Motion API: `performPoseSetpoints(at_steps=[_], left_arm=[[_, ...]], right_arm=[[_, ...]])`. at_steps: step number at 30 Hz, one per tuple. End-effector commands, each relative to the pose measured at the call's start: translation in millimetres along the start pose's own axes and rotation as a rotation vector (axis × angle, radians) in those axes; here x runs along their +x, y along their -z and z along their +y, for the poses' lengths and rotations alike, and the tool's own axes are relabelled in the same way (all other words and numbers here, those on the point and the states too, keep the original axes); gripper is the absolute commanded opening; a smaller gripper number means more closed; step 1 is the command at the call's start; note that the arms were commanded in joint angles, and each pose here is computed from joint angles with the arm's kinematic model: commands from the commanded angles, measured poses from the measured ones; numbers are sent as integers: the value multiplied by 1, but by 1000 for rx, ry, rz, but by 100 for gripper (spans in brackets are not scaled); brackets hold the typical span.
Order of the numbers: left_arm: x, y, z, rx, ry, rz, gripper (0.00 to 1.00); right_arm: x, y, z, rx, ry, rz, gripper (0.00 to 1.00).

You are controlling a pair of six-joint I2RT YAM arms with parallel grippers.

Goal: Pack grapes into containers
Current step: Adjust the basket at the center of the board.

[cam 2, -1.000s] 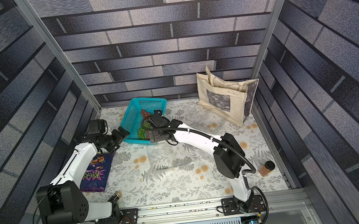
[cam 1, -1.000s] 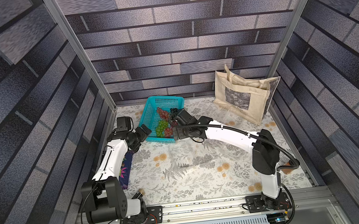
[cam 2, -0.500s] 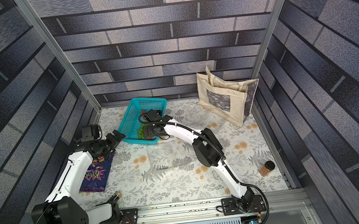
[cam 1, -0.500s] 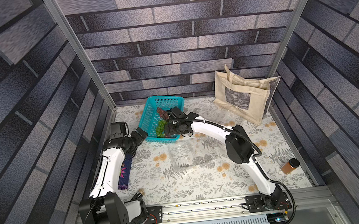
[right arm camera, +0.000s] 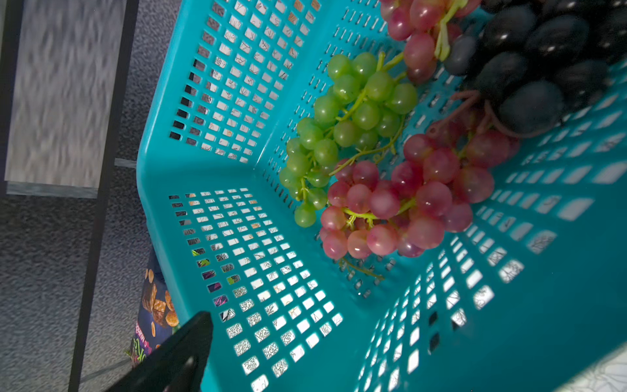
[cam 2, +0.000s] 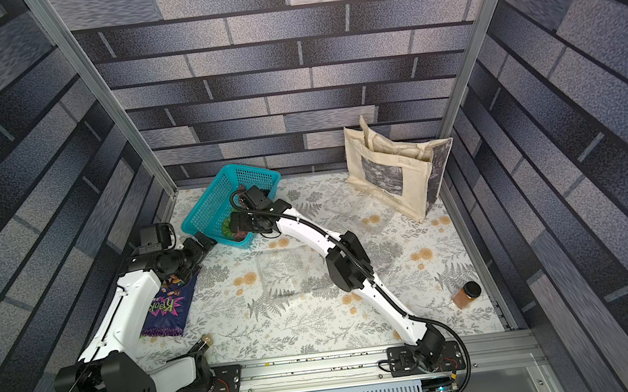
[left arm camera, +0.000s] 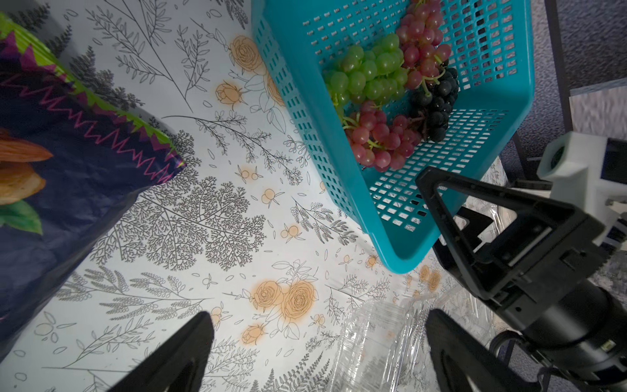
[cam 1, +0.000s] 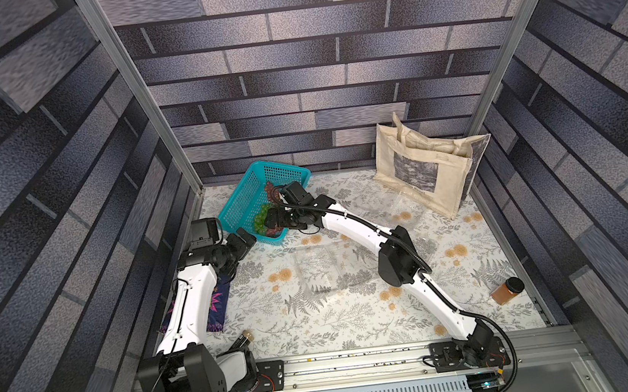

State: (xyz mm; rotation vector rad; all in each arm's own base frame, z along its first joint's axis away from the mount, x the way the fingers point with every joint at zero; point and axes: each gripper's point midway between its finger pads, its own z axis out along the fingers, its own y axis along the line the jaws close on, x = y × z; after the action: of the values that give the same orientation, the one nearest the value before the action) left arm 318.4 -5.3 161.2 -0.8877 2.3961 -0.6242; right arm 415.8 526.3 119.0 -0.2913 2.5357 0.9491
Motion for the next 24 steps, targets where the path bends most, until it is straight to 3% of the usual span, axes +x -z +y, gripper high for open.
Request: performPoseSetpoints(at_steps=[1,6,11,19,24], left_arm=[[-5,6,-4,-3,0,-2,100],[-27,8,-25,-17,-60,-46,100],[-53,-9,-70,-33,-197,-30,100],[-79,-73,-126,-115,-409,34,100],[-84,-119,-136,-153,-429,64,100]], right_arm=[[-10,48,1,58,65,-31,100],[-24,123,-46,212,89,-116,100],[-31,188,-85,331,135,-176,100],[-13,205,-107,376,180,-145,100],[-5,207,-105,346,179,-132,100]])
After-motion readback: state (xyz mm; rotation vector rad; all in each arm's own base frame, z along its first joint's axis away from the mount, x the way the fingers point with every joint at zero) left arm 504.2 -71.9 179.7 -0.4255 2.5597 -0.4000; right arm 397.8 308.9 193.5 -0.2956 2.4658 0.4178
